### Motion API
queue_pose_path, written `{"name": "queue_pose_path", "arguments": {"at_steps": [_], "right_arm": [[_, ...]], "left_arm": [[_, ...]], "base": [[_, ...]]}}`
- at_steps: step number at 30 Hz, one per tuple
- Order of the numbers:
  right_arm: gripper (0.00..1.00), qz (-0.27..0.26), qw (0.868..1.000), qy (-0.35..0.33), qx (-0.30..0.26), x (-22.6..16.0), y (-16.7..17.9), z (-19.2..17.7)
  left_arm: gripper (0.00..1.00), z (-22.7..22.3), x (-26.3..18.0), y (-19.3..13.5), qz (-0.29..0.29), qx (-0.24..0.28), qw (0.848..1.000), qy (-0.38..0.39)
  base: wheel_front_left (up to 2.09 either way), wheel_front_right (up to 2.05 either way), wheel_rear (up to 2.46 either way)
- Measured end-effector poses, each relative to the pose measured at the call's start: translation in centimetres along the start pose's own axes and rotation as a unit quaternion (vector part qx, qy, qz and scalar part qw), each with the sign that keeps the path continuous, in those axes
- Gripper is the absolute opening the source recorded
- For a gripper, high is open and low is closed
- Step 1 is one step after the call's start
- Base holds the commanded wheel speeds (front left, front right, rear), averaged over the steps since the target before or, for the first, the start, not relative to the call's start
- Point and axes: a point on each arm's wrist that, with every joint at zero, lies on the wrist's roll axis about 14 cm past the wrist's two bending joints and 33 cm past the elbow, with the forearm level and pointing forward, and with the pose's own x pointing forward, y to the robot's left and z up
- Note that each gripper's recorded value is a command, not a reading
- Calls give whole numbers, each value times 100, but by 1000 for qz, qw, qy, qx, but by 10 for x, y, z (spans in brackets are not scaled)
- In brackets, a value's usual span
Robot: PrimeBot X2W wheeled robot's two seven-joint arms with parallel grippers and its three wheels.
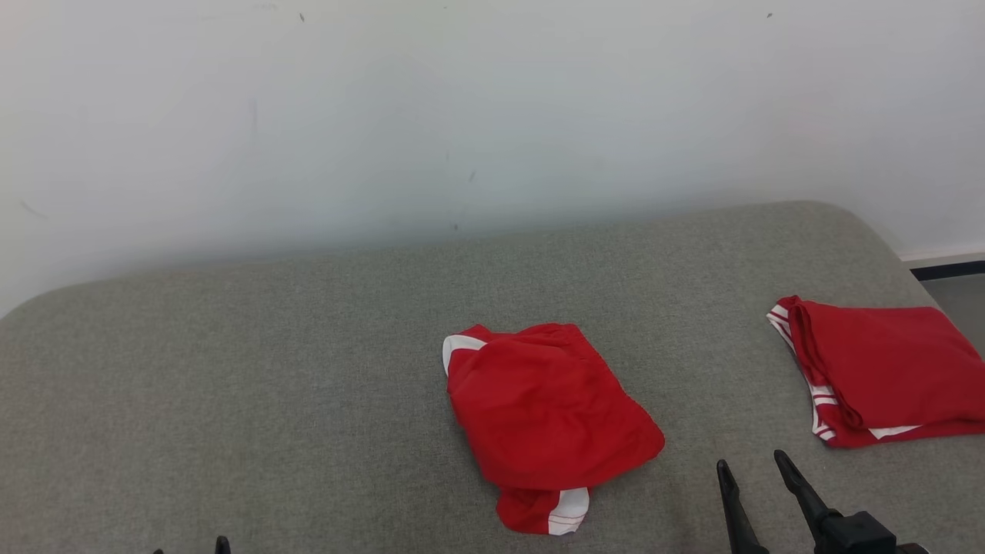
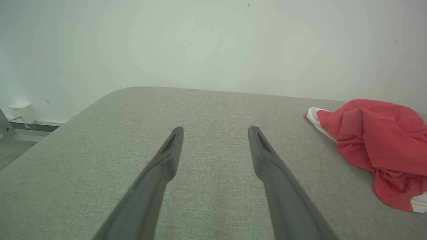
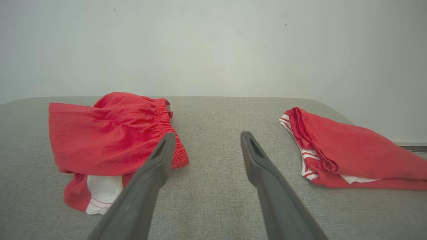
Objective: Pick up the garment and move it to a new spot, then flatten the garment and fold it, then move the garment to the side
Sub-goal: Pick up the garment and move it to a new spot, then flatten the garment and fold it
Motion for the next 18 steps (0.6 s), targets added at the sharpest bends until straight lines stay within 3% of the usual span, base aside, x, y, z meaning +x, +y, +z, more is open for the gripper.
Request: {"name": "queue_pose_path", "arguments": {"at_steps": [18], "right_arm": [[100,-14,1000,6,6,-2,-5,-5]], "left_arm": [[100,-10,6,-9,-16,-5,1000,16]], "base": [[0,0,0]]}}
